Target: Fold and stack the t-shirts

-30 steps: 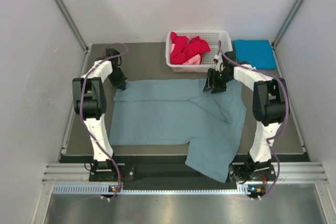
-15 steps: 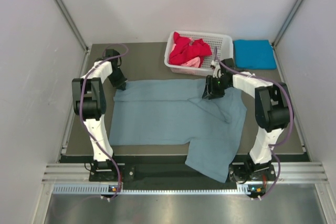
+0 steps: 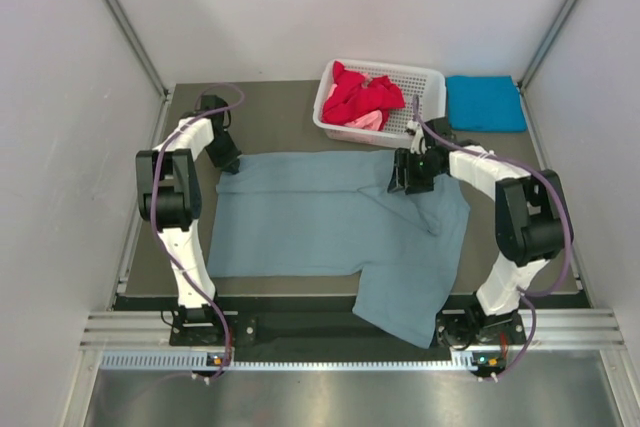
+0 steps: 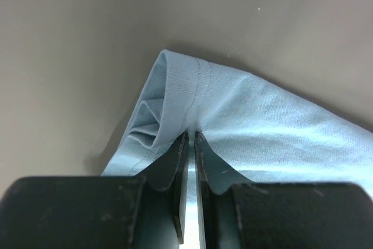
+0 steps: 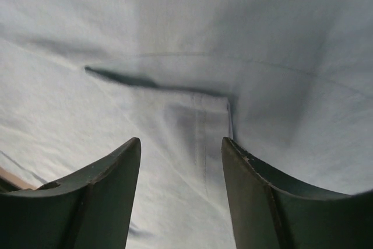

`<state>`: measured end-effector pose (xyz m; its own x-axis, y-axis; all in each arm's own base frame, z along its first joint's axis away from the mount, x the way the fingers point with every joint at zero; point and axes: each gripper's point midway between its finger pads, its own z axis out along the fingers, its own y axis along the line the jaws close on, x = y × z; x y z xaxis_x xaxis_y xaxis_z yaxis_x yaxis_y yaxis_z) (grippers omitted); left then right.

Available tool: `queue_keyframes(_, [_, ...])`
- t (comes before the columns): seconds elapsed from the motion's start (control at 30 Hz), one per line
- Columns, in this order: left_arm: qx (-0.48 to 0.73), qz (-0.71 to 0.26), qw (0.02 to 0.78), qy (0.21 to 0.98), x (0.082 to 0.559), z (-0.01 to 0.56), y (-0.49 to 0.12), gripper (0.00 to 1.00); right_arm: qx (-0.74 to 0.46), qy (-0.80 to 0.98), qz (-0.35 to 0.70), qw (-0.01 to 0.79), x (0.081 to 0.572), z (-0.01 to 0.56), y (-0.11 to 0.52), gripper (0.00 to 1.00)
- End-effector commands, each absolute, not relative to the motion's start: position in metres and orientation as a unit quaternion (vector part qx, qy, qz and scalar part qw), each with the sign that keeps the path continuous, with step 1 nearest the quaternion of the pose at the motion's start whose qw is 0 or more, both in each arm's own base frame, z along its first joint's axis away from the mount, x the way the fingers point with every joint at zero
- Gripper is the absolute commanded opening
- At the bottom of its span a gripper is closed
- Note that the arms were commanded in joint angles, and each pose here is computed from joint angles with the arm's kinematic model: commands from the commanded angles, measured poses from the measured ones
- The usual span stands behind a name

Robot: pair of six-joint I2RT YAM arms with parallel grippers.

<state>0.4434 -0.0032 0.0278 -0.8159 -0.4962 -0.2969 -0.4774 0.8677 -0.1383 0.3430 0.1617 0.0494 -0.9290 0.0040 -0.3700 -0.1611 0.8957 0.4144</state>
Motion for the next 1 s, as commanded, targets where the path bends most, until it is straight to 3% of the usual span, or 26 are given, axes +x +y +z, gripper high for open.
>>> queue_keyframes(0.0, [-0.25, -0.031, 0.187, 0.949, 0.446, 0.049, 0.0, 0.14, -0.029, 0.942, 0.216, 0.255, 0.386, 0.078, 0.161, 0.57])
queue_keyframes(0.1, [-0.252, -0.037, 0.189, 0.948, 0.448, 0.052, -0.001, 0.14, -0.014, 0.938, 0.207, 0.278, 0.416, 0.085, 0.159, 0.51])
queue_keyframes(0.23, [-0.249, -0.034, 0.195, 0.948, 0.448, 0.058, 0.0, 0.14, 0.017, 0.938, 0.194, 0.288, 0.449, 0.086, 0.151, 0.35])
queue_keyframes(0.33, [-0.248, -0.029, 0.199, 0.948, 0.445, 0.062, 0.002, 0.15, 0.029, 0.936, 0.187, 0.296, 0.47, 0.084, 0.149, 0.34])
queue_keyframes(0.5, [-0.247, -0.017, 0.21, 0.946, 0.437, 0.075, 0.006, 0.17, 0.044, 0.929, 0.176, 0.323, 0.503, 0.09, 0.141, 0.36])
queue_keyframes(0.67, [-0.25, -0.011, 0.212, 0.945, 0.43, 0.081, 0.009, 0.21, 0.052, 0.921, 0.152, 0.356, 0.532, 0.105, 0.121, 0.48])
queue_keyframes(0.83, [-0.255, -0.017, 0.202, 0.945, 0.422, 0.078, 0.005, 0.22, 0.049, 0.924, 0.164, 0.342, 0.521, 0.115, 0.117, 0.53])
queue_keyframes(0.97, [-0.261, -0.024, 0.196, 0.945, 0.416, 0.075, 0.003, 0.22, 0.056, 0.92, 0.189, 0.339, 0.472, 0.135, 0.119, 0.55])
